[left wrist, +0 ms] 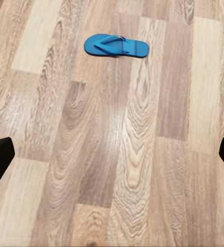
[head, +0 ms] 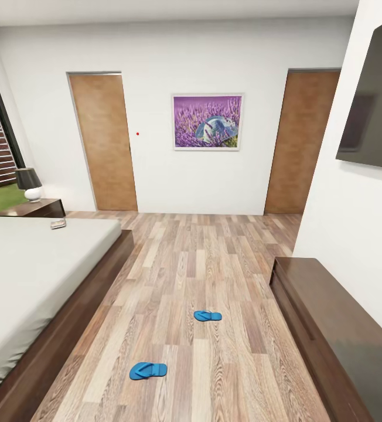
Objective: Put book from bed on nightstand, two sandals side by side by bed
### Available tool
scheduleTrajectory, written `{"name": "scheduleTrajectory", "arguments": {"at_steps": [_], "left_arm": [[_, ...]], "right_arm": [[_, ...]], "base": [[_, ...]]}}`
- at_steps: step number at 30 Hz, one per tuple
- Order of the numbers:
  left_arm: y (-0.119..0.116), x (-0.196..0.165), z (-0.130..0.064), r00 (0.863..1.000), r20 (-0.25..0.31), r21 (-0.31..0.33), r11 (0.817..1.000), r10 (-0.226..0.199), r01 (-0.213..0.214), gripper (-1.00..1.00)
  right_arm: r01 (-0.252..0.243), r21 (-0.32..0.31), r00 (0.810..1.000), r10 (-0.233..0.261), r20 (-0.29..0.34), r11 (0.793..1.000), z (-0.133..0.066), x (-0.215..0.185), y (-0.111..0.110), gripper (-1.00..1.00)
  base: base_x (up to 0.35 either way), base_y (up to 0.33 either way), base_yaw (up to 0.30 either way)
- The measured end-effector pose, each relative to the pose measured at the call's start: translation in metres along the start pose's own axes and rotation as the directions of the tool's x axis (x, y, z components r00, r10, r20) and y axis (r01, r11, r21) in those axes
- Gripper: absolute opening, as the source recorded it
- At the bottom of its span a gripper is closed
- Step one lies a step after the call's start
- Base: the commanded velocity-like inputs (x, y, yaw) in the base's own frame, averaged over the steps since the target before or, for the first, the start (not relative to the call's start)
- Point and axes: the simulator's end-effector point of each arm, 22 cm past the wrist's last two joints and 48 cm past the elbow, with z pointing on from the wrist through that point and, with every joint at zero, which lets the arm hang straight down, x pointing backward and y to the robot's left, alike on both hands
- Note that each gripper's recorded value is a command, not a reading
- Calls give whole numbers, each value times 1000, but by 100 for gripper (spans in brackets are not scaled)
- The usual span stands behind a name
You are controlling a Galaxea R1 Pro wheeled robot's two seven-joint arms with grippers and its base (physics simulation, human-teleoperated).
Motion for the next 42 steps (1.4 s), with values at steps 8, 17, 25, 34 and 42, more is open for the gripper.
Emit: {"name": "scheduleTrajectory", "arguments": {"at_steps": [8,17,25,34,42], "left_arm": [[1,0,0,1000,0,-2,1000,1,-1,100],[1,0,0,1000,2,-1,1000,3,-3,100],[1,0,0,1000,2,-1,1000,3,-3,100],[1,0,0,1000,2,-1,1000,3,-3,100],[2,-1,0,1000,2,-2,1000,5,-5,100]], "right_arm": [[-1,-1,1000,1,-1,1000,0,1,0,100],[0,0,1000,0,-2,1000,0,1,1,100],[0,1,1000,0,-2,1000,0,1,0,100],[-1,3,1000,1,-3,1000,0,2,-2,100],[-1,4,1000,1,-4,1000,0,2,-2,100]], "base": [[0,0,0],[0,0,0],[0,0,0],[0,0,0],[66,0,0]]}}
